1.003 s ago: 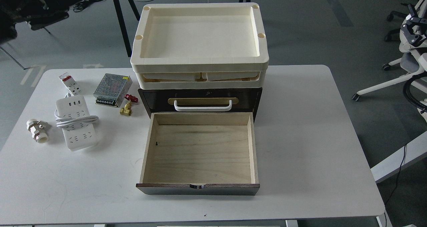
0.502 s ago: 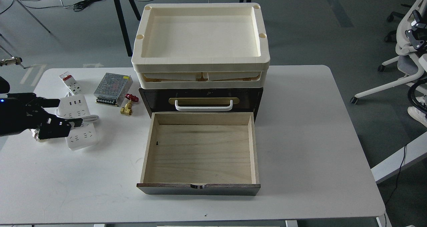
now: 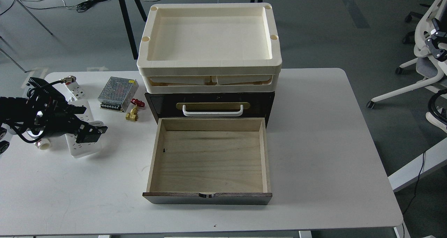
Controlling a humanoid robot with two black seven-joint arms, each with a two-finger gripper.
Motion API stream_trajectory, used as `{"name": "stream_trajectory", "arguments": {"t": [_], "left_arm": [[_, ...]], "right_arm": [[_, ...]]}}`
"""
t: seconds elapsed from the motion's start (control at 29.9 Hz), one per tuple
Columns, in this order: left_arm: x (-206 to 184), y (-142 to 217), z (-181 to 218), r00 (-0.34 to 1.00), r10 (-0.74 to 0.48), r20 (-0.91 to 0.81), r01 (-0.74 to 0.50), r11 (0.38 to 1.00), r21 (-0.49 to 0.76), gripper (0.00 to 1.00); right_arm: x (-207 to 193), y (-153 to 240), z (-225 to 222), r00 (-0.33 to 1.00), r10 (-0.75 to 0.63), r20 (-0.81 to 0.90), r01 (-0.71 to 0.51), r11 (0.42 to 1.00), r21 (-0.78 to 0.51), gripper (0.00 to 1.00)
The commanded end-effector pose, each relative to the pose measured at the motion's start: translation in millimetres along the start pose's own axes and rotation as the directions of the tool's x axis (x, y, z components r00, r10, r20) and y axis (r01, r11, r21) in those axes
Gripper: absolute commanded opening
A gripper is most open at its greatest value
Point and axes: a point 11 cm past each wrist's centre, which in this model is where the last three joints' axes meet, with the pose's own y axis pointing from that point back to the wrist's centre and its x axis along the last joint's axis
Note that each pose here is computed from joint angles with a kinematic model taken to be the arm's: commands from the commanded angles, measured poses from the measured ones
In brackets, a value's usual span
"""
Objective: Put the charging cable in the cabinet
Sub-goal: 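Reach the left hand down to the white power strip with cable, then close the left hand fingers around the white power strip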
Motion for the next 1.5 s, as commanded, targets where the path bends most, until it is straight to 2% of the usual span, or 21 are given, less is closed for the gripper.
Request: {"name": "stream_trajectory", "arguments": {"t": [0.0,0.27,0.5,0.8,0.97,1.47], "left_arm": [[-2,-12,-4,1.000,-0.011,0.018,0.011,1.000,0.014,0.99],[-23,-25,-23,0.991,-0.069,0.119,0.060,0.995,0.079,0.98],[-30,-24,-30,0.989,-0.091,0.120,0.079,0.992,0.101,0.97],[-30,-27,-32,0.989,-0.082,0.126,0.068,0.991,0.111,0.78],[-32,-30,-35,0.989,-0.091,0.119,0.076,0.989,0.127,0.74],[-37,-30,-35,0.988,-0.089,0.122,0.073,0.989,0.130,0.71]], "right_arm": [[1,0,0,1.000,0.001,0.000,-0.001,1.000,-0.001,1.00],[3,3,3,1.000,0.007,-0.001,-0.007,1.000,-0.008,1.00],[3,4,4,1.000,0.007,-0.001,-0.007,1.000,-0.011,1.00],[7,7,6,1.000,0.016,-0.002,-0.016,1.000,-0.016,1.00],[7,7,7,1.000,0.017,-0.002,-0.017,1.000,-0.018,1.00],[8,8,7,1.000,0.020,-0.004,-0.020,1.000,-0.019,1.00]]}}
